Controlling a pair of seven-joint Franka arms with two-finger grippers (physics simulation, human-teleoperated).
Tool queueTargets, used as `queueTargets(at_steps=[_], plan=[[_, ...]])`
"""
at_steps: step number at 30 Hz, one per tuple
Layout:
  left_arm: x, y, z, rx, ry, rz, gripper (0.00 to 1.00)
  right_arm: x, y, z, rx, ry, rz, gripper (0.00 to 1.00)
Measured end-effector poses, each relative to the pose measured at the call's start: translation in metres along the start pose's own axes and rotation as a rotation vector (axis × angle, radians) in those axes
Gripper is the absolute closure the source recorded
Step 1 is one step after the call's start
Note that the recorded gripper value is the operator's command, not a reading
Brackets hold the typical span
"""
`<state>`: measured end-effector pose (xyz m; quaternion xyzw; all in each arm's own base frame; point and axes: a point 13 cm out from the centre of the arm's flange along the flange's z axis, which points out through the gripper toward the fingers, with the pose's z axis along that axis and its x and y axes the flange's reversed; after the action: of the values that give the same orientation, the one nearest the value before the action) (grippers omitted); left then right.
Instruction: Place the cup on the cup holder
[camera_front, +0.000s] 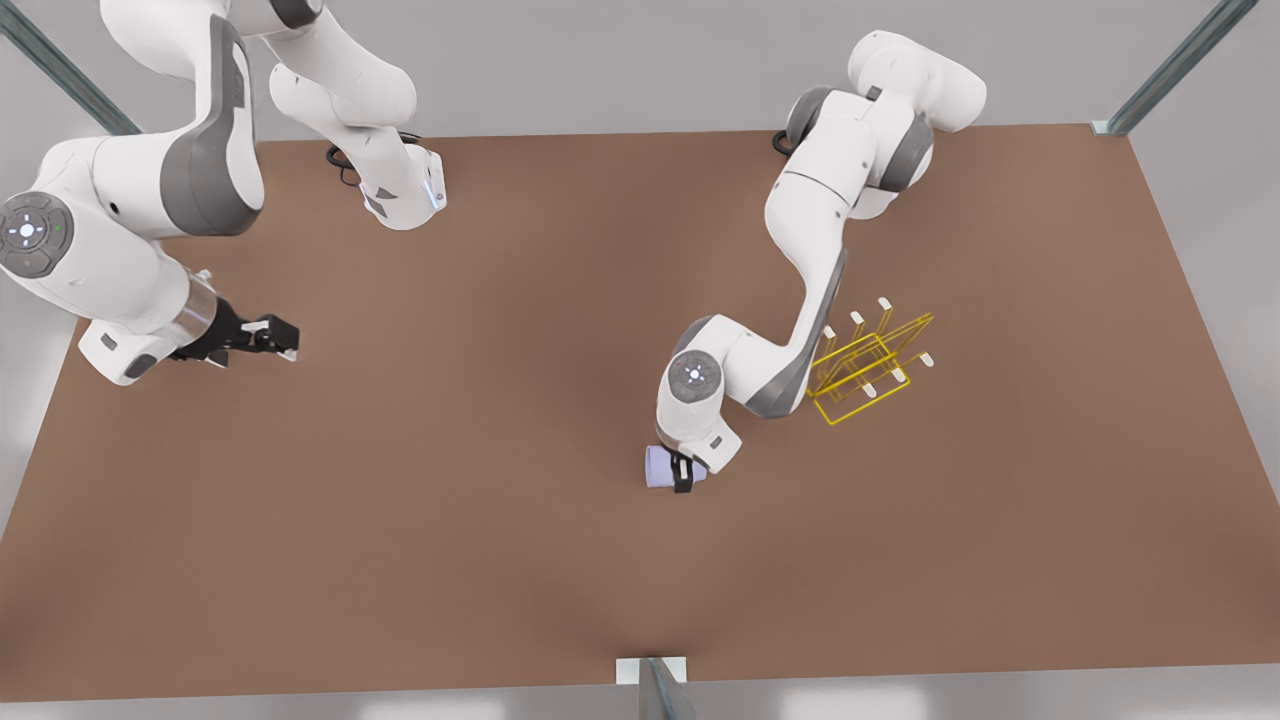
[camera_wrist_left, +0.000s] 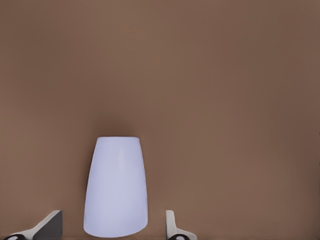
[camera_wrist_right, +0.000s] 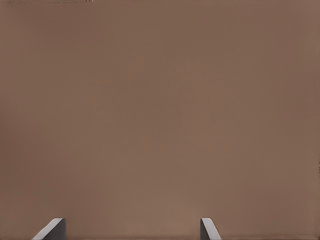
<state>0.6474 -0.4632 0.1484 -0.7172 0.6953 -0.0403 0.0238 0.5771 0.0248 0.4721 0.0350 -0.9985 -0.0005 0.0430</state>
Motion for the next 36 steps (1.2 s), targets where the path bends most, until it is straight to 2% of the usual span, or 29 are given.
queueTargets(at_steps=[8,22,36], plan=[[0.003,0.024,0.04,-0.043,-0.01,-0.031,0.0,-0.001,0.004,-0.002,0.002,-0.007,-0.023,0.0],[0.002,0.026,0.063,-0.051,-0.012,-0.057,0.0,-0.013,-0.013,-0.014,-0.006,-0.068,-0.008,0.0],[-0.003,0.035,0.095,-0.078,-0.018,-0.057,0.0,-0.016,-0.008,-0.016,-0.005,-0.085,-0.026,0.0]])
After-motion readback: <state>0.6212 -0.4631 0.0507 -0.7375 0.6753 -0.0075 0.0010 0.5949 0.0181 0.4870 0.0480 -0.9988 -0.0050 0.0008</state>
